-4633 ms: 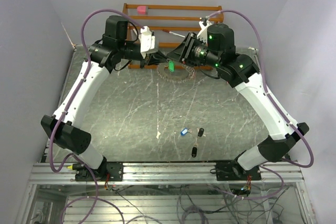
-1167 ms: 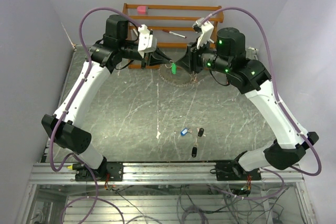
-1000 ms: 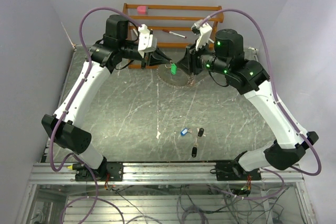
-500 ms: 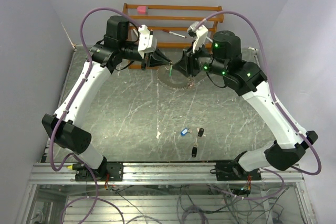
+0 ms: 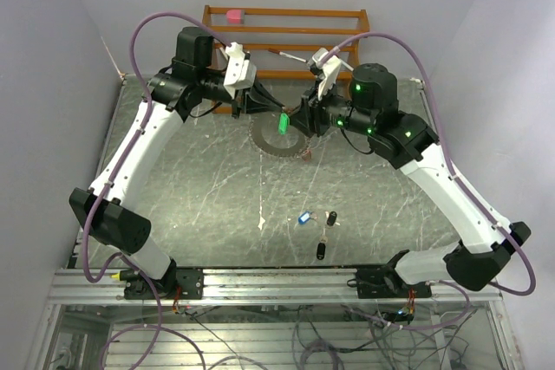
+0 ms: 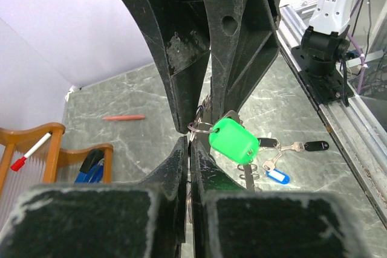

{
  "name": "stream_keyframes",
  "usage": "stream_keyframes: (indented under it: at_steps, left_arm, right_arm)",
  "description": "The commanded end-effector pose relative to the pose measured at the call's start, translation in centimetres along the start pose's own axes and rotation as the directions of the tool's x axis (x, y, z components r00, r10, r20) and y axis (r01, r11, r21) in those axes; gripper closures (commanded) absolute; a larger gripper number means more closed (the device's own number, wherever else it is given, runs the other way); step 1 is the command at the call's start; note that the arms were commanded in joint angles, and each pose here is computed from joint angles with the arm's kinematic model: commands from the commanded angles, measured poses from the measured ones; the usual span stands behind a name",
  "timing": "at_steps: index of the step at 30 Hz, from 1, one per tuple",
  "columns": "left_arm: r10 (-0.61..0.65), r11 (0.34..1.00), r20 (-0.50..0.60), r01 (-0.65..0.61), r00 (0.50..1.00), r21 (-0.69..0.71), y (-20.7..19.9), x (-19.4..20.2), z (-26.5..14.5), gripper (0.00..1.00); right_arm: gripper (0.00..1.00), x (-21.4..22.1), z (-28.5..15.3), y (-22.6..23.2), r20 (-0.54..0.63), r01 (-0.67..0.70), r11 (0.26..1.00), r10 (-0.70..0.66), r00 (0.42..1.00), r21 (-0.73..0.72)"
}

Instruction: Put the keys on the keyring

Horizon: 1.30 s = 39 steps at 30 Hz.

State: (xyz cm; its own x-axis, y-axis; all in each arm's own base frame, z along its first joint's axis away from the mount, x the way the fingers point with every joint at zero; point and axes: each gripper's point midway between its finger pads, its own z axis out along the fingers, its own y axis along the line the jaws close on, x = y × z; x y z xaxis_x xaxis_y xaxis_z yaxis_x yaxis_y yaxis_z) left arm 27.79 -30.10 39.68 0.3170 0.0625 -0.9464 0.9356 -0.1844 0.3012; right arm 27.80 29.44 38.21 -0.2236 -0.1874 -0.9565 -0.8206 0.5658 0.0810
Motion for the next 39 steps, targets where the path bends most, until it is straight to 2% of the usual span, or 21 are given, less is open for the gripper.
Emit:
stream_keyframes:
  at_steps: [1,9,26,32,35,39]
  left_arm:
    - [0.068,0.993,0.089,-0.075,0.994,0.086,-2.2,-3.0,-0.1,0.93]
    - [0.044,0.993,0.096,-0.055,0.994,0.108,-3.1,-2.5,0.0,0.93]
    - [0.034,0.985,0.124,-0.054,0.992,0.163,-4.5,-2.7,0.9,0.93]
    - [0.042,0.985,0.122,-0.061,0.992,0.161,-4.5,-2.9,1.0,0.93]
    - [0.039,0.988,0.108,-0.054,0.993,0.147,-4.2,-2.7,1.0,0.93]
    - [0.019,0.994,0.081,-0.028,0.997,0.106,-3.1,-2.5,1.1,0.93]
  right_arm:
    - [0.68,-1.3,-0.5,-0.1,0.067,0.046,0.999,-0.046,0.997,0.016]
    - [0.68,-2.3,-1.0,-0.1,0.148,0.077,0.997,-0.080,0.986,0.031]
    - [0.72,-2.2,-0.7,1.0,0.233,0.098,0.995,-0.089,0.968,-0.028]
    - [0.93,-2.1,-0.5,1.3,0.248,0.099,0.994,-0.085,0.965,-0.043]
    - [0.99,-1.8,-0.4,1.4,0.235,0.101,0.994,-0.087,0.968,-0.046]
    - [1.00,-1.5,-0.6,1.3,0.229,0.097,0.995,-0.086,0.970,-0.036]
